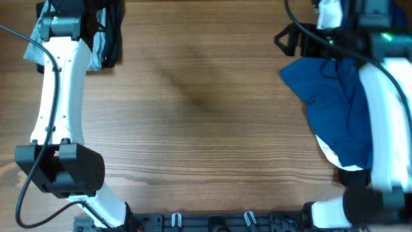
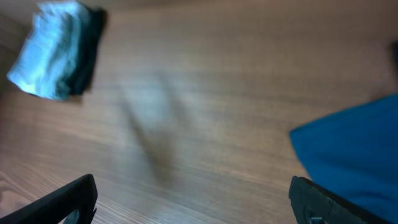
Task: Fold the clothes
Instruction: 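Release the shorts on the stack and retract the right arm to rest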
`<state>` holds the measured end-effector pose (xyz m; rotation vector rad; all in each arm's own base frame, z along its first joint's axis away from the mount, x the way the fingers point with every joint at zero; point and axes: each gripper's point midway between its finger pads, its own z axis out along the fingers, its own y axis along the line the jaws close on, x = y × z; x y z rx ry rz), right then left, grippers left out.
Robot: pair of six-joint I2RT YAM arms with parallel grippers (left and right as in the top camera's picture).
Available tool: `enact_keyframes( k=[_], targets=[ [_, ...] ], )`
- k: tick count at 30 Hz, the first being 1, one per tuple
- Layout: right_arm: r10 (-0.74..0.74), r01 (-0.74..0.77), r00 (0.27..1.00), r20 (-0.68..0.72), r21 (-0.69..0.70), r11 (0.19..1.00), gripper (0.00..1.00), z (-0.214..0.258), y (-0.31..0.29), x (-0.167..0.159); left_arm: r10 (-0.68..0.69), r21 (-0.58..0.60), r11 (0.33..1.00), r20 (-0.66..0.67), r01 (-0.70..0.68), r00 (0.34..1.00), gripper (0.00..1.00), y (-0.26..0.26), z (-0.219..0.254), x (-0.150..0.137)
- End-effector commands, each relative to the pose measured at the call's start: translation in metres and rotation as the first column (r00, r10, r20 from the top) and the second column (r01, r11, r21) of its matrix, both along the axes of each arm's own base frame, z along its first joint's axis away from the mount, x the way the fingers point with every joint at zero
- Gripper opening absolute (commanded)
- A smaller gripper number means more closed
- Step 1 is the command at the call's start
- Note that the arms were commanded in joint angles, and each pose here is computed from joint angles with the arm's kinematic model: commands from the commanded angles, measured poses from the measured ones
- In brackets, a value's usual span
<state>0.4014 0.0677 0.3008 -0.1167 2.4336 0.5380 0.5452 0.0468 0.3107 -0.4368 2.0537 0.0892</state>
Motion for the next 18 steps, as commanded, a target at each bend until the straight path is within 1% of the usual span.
enact_keyframes(
  k=[1, 3, 5, 6, 9, 10, 11, 13, 14, 16, 18],
  targets=[
    [-0.012, 0.015, 0.99, 0.137, -0.018, 1.0, 1.0, 0.052, -0.001, -0.024, -0.02, 0.004, 1.0, -0.034, 0.021, 0.999, 1.0, -0.002, -0.011, 0.001],
    [-0.016, 0.02, 0.988, 0.155, -0.021, 1.0, 1.0, 0.058, -0.002, -0.028, -0.02, 0.004, 1.0, -0.035, 0.021, 0.999, 1.0, -0.002, -0.011, 0.001],
    [-0.107, 0.126, 0.982, 0.154, -0.118, 0.985, 1.0, 0.05, -0.026, -0.022, -0.02, 0.004, 1.0, -0.035, 0.021, 0.999, 1.0, -0.002, -0.011, 0.001],
    [-0.128, 0.149, 0.98, 0.151, -0.141, 0.979, 0.99, 0.047, -0.031, -0.021, -0.02, 0.004, 1.0, -0.035, 0.021, 0.999, 1.0, -0.002, -0.011, 0.001],
    [-0.126, 0.146, 0.982, 0.141, -0.137, 0.98, 1.0, 0.045, -0.03, -0.022, -0.02, 0.004, 1.0, -0.035, 0.021, 0.999, 1.0, -0.002, -0.011, 0.001],
    [-0.124, 0.147, 0.979, 0.163, -0.136, 0.98, 1.0, 0.05, -0.03, -0.022, -0.02, 0.004, 1.0, -0.035, 0.021, 0.999, 1.0, -0.002, -0.011, 0.001],
    [-0.127, 0.157, 0.971, 0.203, -0.136, 0.978, 1.0, 0.059, -0.031, -0.021, -0.02, 0.004, 1.0, -0.035, 0.021, 0.999, 1.0, -0.002, -0.011, 0.001],
    [-0.133, 0.191, 0.915, 0.382, -0.117, 0.975, 1.0, 0.09, -0.031, -0.023, -0.02, 0.004, 1.0, -0.035, 0.021, 0.999, 1.0, -0.002, -0.011, 0.001],
    [-0.133, 0.196, 0.893, 0.429, -0.106, 0.975, 1.0, 0.094, -0.031, -0.027, -0.02, 0.004, 1.0, -0.035, 0.021, 0.999, 1.0, -0.002, -0.011, 0.001],
    [-0.117, 0.189, 0.827, 0.55, -0.075, 0.979, 1.0, 0.095, -0.024, -0.041, -0.02, 0.004, 1.0, -0.035, 0.021, 0.999, 1.0, -0.002, -0.011, 0.001],
    [-0.117, 0.191, 0.764, 0.635, -0.048, 0.98, 1.0, 0.074, -0.023, -0.06, -0.02, 0.004, 1.0, -0.035, 0.021, 0.999, 1.0, -0.002, -0.011, 0.001]
  ],
)
